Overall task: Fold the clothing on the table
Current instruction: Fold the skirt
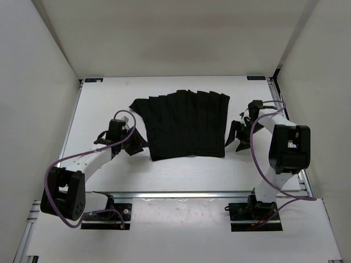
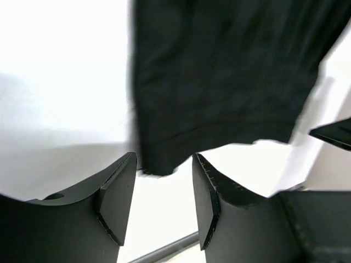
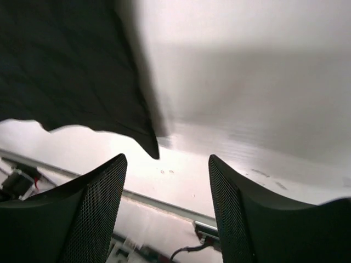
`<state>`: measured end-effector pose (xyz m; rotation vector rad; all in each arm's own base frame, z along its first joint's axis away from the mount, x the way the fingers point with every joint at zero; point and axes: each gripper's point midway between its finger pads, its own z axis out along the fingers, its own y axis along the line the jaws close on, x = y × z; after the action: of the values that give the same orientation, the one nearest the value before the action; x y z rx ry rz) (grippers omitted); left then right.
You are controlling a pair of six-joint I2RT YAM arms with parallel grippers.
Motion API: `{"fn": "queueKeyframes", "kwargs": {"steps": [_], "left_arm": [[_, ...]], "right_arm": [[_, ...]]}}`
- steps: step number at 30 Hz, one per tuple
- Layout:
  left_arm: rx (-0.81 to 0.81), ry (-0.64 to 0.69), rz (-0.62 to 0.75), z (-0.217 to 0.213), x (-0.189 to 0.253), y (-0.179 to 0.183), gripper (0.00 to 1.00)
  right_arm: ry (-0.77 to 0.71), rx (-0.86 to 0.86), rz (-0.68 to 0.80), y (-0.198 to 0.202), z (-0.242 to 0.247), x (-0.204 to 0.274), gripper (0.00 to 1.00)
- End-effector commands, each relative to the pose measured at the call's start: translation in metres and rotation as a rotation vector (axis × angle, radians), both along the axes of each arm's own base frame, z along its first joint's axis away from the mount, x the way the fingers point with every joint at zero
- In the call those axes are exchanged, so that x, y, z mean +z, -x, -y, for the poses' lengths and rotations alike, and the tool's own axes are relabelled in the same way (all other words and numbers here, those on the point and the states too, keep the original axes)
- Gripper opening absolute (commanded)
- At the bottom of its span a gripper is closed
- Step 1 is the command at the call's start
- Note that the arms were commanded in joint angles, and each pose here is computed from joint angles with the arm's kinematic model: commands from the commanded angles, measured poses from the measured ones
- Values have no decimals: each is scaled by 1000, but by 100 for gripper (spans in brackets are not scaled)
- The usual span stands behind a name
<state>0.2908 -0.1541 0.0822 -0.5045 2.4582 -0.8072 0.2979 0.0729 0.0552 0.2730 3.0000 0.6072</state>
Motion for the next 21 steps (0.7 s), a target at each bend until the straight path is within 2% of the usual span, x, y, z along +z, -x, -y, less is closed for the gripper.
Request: {"fn": "queueKeyframes", "kwargs": {"steps": [1,5,8,11,18,21], "left_arm": [[27,-51,-68,-14,-25,25,56],[31,-26,-112,-14,-50,45,56],[51,-2,-119,-14,-60,45,58],[60,-11,-117,-14,-62,40,59],[86,62,-88,1,-53,24,58],[73,76,-110,12,-55,28,57]], "right_arm": [[-79,13,47,1,-14,-2,67],[-119,-15,30,-3,-14,-11,66],[-122,-12,22,-4,-19,-16,65],[-123,-14,-4,0,-20,-25,64],[-102,-6,-21,6,-16,-28,63],[-84,-3,-26,8,-12,-30,63]]}}
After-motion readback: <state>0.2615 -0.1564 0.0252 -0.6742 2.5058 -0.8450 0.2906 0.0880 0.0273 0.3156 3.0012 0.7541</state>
